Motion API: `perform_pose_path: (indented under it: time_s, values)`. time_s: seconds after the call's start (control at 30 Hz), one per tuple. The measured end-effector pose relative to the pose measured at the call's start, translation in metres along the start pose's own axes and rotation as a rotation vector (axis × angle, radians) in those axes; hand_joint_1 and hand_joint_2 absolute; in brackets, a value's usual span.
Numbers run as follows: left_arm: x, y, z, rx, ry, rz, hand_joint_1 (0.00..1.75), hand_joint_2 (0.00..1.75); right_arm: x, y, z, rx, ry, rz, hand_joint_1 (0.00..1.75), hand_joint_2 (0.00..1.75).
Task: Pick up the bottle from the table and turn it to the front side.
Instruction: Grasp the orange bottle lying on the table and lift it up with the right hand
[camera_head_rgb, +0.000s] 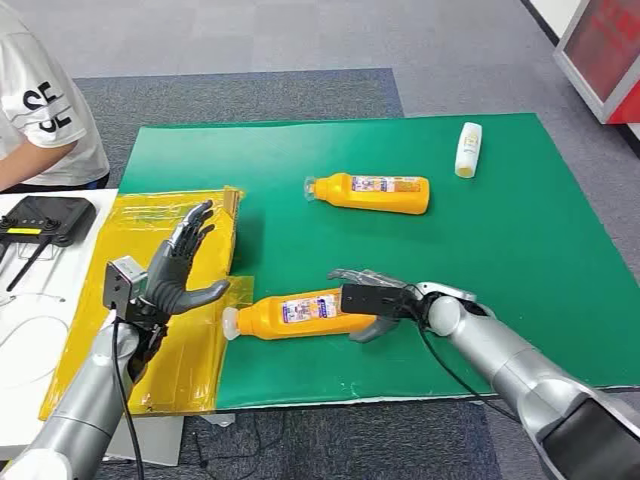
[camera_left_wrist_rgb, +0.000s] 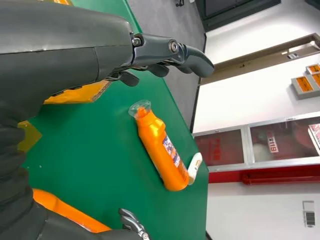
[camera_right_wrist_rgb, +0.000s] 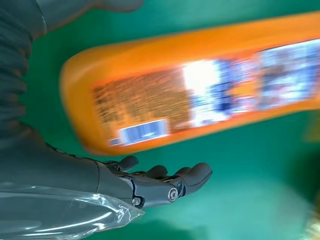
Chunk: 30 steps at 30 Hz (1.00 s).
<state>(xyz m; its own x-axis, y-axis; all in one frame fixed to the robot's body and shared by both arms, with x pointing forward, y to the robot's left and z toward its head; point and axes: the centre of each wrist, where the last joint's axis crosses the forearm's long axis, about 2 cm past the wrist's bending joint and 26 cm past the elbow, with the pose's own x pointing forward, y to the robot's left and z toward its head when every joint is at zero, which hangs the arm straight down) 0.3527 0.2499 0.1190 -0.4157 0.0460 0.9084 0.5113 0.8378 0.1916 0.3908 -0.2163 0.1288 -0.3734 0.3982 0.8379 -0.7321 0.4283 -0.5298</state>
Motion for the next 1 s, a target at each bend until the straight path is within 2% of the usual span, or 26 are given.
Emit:
perform_pose_path:
  time_s: [0.27,0.63,0.8,1.0]
  values:
    - [-0.002,-0.004,0.004,0.002,0.011,0.011,0.0,1.75,0.01,0.01,0.004,-0.051,-0.107,-0.075,0.0,1.75]
    - [-0.006,-0.008,0.011,0.015,0.024,0.021,0.0,1.75,0.02,0.012,0.002,-0.044,-0.142,-0.05,0.0,1.75]
    - [-0.007,-0.009,0.014,0.02,0.031,0.022,0.0,1.75,0.027,0.015,-0.004,-0.039,-0.114,0.057,0.0,1.75]
    - [-0.008,-0.011,0.019,0.027,0.035,0.022,0.0,1.75,0.042,0.018,-0.017,-0.006,-0.015,0.299,0.0,1.75]
